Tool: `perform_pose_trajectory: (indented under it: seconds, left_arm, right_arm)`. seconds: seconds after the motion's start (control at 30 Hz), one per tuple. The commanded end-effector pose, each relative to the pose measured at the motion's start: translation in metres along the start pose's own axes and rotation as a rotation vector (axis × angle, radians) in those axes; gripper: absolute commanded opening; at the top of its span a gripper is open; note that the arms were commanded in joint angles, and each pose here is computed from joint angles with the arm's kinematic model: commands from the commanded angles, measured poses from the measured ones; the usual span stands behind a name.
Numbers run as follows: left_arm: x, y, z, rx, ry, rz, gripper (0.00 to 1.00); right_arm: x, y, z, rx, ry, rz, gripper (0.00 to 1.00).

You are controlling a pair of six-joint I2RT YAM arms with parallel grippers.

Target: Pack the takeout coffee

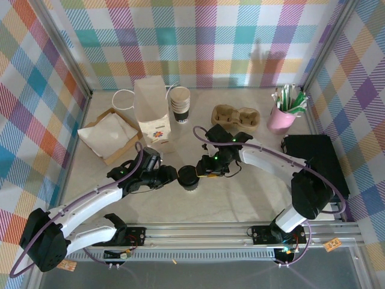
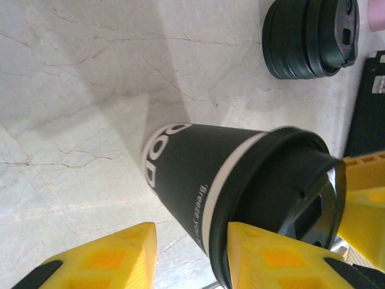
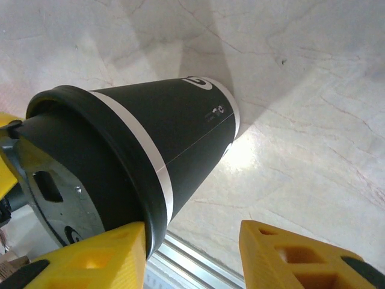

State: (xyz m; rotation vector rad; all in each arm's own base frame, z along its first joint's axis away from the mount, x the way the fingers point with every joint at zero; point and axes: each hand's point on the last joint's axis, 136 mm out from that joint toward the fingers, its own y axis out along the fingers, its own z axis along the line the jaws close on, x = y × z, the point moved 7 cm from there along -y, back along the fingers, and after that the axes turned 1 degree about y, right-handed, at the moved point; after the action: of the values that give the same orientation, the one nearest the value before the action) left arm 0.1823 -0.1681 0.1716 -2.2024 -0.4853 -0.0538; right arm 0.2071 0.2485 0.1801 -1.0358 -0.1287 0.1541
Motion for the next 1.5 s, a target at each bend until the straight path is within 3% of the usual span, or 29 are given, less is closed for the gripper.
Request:
perform_pose_trajectory:
  seconds: [0.0,0.47,0.73,0.93,1.47]
  left_arm:
    - [0.004,-0.006,0.0,0.046,0.034,-0.013,0.37]
    - [0.002,-0.016,-0.005,0.019,0.041,-0.002,0.38]
    - [-0.016,-0.027,0.003,-0.062,-0.031,0.028,0.38]
    - [-0.027,-0.018,0.006,-0.128,-0.084,0.083,0.37]
    - [-0.04,0.004,-0.009,-0.18,-0.069,0.128,0.36]
  right_arm:
    - [-0.014,-0.006,-0.009,-0.054,0.028,0.021,0.45]
    - [-0.015,-0.015,-0.005,-0.033,0.029,-0.012,0.46]
    - [-0.016,-0.03,-0.005,-0.044,0.007,-0.067,0.47]
    - [-0.004,-0.024,-0.008,-0.04,0.011,-0.073,0.46]
    - [0.012,-0.005,-0.005,0.016,0.018,-0.023,0.45]
